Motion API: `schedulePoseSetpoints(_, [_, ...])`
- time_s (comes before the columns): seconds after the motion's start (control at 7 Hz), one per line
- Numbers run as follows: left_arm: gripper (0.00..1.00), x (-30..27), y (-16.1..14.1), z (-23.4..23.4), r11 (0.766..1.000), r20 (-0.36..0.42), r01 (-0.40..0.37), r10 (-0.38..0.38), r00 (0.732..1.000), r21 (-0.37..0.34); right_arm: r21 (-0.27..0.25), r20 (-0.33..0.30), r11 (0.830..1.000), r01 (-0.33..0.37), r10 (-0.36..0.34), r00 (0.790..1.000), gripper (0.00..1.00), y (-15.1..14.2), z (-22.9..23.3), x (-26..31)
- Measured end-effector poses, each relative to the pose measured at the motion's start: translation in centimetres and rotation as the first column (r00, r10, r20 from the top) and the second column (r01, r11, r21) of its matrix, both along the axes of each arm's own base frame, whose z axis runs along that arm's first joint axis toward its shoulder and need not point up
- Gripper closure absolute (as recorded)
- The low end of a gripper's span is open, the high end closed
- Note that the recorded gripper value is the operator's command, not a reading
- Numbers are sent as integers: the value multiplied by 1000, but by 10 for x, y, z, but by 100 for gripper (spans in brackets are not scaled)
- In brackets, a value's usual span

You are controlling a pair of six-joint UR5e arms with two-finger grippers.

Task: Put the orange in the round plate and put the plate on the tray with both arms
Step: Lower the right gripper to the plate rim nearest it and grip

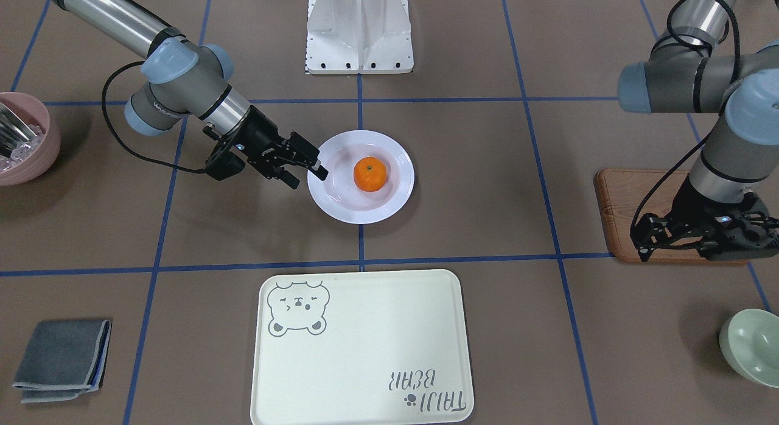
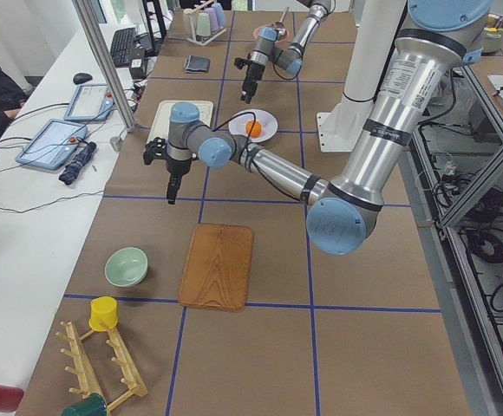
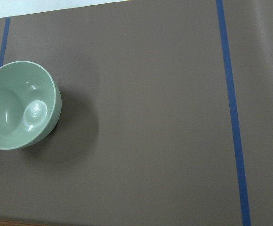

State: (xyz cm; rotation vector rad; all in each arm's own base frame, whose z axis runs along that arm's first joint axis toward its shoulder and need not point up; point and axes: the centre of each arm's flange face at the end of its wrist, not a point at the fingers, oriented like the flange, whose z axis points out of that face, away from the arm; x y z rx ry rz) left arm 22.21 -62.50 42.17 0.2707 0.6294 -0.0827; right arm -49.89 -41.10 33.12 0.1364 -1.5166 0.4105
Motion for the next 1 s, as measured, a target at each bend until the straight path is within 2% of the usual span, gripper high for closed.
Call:
schedulePoseSetpoints(0.57, [1,2,-3,8,1000,7,0,0,1000,-13,-2,-12,1000,-4,4,1000,0,17,7,-18])
schedulePoseSetpoints(1.0, [1,2,-4,10,1000,8,-1,1,1000,-15,-6,-24,1000,-12,12,1000,0,17,14,-16])
